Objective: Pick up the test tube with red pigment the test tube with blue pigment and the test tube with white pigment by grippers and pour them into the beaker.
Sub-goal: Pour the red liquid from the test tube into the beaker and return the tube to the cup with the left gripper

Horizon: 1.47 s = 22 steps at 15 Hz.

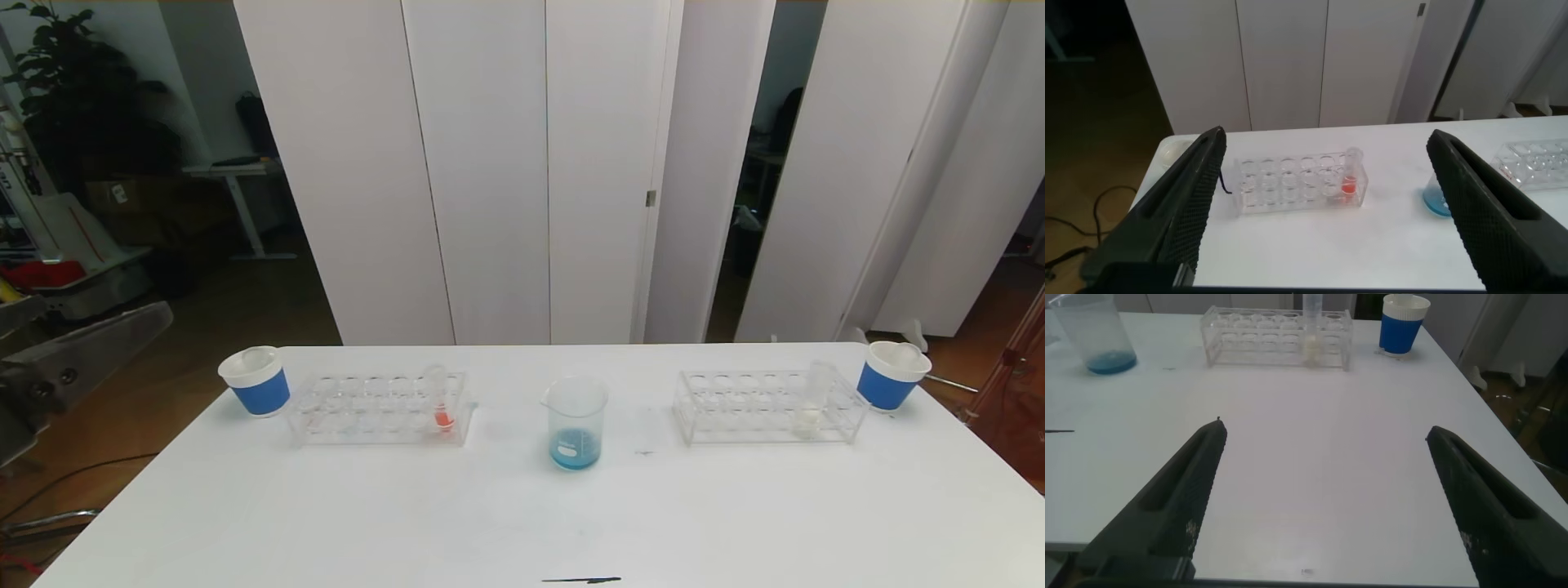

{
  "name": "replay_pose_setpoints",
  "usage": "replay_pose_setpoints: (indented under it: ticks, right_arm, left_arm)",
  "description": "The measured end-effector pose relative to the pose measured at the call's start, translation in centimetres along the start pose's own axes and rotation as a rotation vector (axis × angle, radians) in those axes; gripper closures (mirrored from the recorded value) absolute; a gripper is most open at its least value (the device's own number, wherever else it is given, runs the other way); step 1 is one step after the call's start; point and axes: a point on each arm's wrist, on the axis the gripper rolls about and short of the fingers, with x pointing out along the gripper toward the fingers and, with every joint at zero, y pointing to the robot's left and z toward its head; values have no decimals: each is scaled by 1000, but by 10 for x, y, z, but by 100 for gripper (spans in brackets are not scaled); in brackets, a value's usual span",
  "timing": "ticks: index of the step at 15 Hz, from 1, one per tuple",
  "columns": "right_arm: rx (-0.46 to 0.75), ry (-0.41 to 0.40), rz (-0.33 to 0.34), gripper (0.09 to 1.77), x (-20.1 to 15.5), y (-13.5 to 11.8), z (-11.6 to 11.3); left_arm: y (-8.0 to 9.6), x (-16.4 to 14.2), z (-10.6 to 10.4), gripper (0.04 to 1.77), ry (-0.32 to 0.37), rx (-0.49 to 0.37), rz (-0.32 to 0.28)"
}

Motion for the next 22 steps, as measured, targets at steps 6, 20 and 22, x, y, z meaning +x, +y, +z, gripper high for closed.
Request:
replay_pose_setpoints:
  ticks: [6, 20, 22]
  right_arm:
    - [0, 0, 0, 11, 0, 0, 0]
    - [0, 0, 0, 11, 0, 0, 0]
    - [0, 0, 0, 11, 0, 0, 0]
  left_arm:
    - [-26, 77, -54, 6, 181, -71, -145]
    - [-72, 150, -158, 6, 160, -108, -5]
    - [-75, 158, -168, 6, 155, -102, 21]
